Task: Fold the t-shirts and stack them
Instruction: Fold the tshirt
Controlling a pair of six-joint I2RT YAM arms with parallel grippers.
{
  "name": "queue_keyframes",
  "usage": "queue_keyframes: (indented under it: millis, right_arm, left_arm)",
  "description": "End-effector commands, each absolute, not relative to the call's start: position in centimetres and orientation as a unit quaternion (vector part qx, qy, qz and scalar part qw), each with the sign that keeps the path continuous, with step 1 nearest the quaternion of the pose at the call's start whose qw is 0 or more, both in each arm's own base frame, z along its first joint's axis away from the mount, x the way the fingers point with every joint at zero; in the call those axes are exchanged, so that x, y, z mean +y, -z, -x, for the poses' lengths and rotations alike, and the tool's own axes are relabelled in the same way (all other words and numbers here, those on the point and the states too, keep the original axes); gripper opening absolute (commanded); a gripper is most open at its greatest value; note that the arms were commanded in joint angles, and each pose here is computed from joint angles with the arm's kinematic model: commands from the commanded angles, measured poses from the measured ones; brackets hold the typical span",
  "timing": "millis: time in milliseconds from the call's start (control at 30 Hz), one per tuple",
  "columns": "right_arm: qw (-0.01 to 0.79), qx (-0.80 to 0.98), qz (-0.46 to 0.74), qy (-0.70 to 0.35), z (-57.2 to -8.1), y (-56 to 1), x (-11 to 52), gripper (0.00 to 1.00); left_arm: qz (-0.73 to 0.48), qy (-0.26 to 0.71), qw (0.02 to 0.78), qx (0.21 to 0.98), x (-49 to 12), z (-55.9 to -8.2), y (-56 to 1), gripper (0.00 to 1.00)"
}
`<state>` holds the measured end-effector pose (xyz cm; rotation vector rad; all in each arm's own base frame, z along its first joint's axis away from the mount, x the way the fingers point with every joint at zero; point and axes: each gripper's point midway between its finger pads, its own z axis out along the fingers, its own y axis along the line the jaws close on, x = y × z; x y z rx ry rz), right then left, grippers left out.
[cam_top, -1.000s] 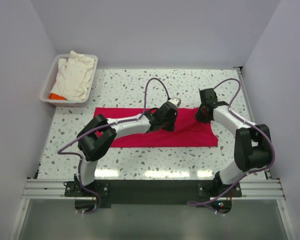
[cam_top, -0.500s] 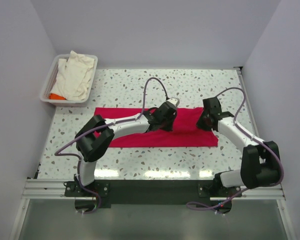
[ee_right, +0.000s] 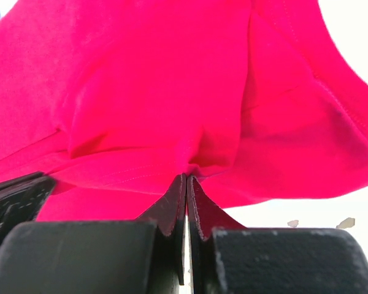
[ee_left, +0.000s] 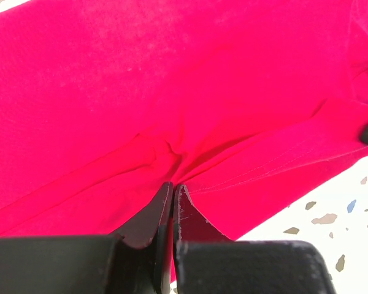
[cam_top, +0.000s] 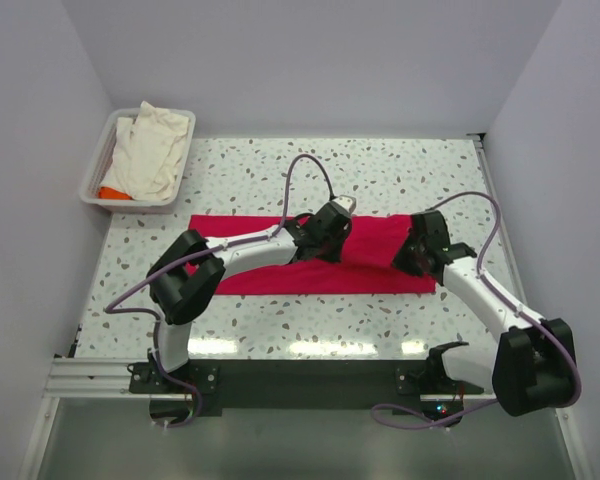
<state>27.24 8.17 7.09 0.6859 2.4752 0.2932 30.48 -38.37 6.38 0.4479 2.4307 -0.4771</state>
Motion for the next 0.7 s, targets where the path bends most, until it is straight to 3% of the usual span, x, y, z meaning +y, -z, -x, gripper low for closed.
queue_keyframes:
  millis: [0, 267, 367, 400, 433, 533, 667]
  right_arm:
    - [0.270, 0.918, -0.261, -0.125, -26.6, -7.3, 8.7, 0.00]
    - [0.254, 0.916, -0.277, -0.144, -25.4, -5.6, 9.3, 0.00]
    - [0.255, 0.914, -0.279, -0.145, -25.0, -5.6, 9.2, 0.20]
    - [0.254, 0.914, -0.280, -0.144, -24.9, -5.7, 9.1, 0.31]
    - [0.256, 0.913, -0.281, -0.144, -24.9, -6.0, 9.0, 0.36]
    - [0.272, 0.910, -0.276, -0.145, -25.1, -7.3, 8.8, 0.46]
    - [0.304, 0.905, -0.262, -0.141, -26.0, -9.8, 8.6, 0.47]
  left_arm:
    - [-0.172, 0.188, 0.328, 0.910, -38.5, -31.2, -9.0, 0.00]
    - [-0.177, 0.195, 0.312, 0.913, -38.7, -30.7, -8.1, 0.02]
    - [-0.180, 0.195, 0.308, 0.913, -38.8, -30.6, -7.9, 0.18]
    - [-0.180, 0.193, 0.308, 0.914, -38.6, -30.6, -8.0, 0.29]
    - [-0.176, 0.193, 0.310, 0.914, -38.4, -30.8, -8.1, 0.35]
    - [-0.164, 0.195, 0.318, 0.913, -37.4, -31.4, -9.2, 0.45]
    - [-0.147, 0.188, 0.336, 0.911, -35.8, -32.1, -11.0, 0.48]
